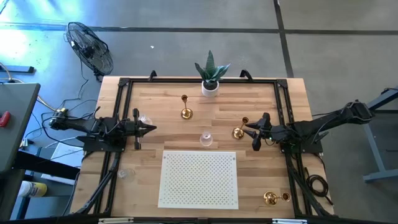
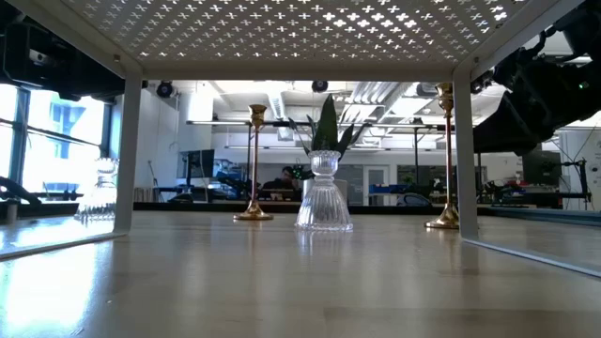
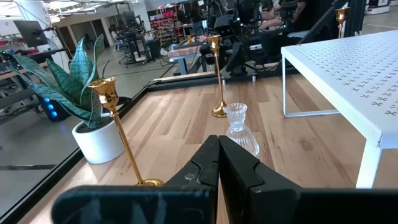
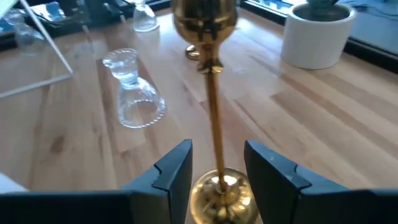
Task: Pick & Place candle stick holders
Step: Put the middle candle holder on the shelf
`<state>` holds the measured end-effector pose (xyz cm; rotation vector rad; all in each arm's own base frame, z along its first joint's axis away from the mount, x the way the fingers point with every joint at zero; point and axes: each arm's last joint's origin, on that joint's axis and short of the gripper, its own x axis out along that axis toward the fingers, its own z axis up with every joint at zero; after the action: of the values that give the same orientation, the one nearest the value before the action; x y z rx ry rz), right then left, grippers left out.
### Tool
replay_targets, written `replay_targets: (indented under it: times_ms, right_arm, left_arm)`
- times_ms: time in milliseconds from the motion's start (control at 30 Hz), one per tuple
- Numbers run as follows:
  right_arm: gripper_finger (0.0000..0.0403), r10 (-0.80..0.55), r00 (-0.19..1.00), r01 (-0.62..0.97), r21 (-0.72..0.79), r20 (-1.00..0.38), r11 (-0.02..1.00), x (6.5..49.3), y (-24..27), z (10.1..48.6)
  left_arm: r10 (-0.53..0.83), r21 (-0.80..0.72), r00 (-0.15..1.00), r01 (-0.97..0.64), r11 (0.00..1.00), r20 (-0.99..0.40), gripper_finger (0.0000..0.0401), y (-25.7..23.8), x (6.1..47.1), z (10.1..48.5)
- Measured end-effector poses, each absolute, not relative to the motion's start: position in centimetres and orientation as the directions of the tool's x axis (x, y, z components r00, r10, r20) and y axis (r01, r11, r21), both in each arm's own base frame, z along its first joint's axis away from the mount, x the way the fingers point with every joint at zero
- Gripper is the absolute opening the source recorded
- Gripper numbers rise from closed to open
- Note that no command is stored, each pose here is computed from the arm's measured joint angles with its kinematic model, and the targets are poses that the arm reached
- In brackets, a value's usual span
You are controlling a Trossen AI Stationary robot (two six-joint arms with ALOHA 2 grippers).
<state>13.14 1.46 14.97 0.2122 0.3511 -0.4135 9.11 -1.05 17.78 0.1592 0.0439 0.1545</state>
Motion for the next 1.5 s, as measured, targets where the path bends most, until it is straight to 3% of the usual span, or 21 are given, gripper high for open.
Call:
replay_targets:
  times_ms: [1500]
  right_arm:
    - [0.0138, -0.365, 0.877, 0.418, 0.122, -0.311, 0.9, 13.41, 1.47, 15.63]
  left_arm:
    - [0.157, 0.161, 0.987, -0.15, 0.976, -0.031, 0.0001, -1.05, 9.11, 17.78]
